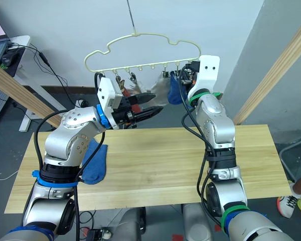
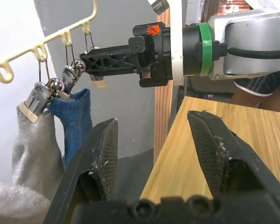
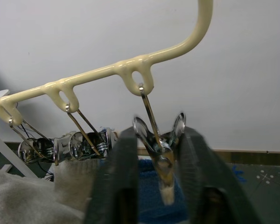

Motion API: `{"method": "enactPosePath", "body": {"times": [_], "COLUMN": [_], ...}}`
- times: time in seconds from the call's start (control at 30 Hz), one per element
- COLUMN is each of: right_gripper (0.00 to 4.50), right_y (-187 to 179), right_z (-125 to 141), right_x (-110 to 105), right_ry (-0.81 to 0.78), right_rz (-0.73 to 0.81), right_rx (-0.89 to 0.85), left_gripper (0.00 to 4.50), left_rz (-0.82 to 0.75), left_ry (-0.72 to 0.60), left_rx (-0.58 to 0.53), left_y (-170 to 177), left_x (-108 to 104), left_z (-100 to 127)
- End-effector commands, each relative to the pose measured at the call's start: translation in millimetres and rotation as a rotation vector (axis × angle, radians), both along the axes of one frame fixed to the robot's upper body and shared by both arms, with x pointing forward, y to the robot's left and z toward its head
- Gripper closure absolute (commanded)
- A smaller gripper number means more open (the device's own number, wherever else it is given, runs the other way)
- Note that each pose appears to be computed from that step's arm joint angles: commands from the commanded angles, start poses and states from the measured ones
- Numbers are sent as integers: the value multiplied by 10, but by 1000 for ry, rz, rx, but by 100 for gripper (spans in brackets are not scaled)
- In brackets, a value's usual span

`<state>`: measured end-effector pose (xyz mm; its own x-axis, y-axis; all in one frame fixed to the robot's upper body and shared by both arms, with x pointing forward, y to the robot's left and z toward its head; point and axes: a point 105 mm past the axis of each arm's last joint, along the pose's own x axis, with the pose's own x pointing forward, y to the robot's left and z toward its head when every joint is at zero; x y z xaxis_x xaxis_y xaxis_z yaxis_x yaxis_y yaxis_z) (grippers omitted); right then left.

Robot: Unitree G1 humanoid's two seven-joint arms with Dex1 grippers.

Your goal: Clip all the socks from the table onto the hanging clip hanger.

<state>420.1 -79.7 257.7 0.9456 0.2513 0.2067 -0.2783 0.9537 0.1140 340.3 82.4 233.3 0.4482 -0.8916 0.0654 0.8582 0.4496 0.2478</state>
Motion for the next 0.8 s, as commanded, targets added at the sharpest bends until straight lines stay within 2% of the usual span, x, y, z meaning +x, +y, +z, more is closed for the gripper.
{"method": "enactPosePath", "body": {"times": [0.03, 0.53, 0.8], "right_gripper": [263, 263, 263], "right_y": [44, 13, -33], "right_z": [228, 290, 256], "right_x": [-80, -83, -362], "right_ry": [-93, -132, -171], "right_rz": [15, -46, 22], "right_rx": [-17, -27, -133], "left_gripper": [188, 188, 188], "left_rz": [-17, -28, 18], "left_ry": [-60, -68, -22], "left_rx": [-6, -23, -11], "left_y": [-31, -51, 67], "left_x": [-66, -59, -99], "left_z": [133, 191, -3]}}
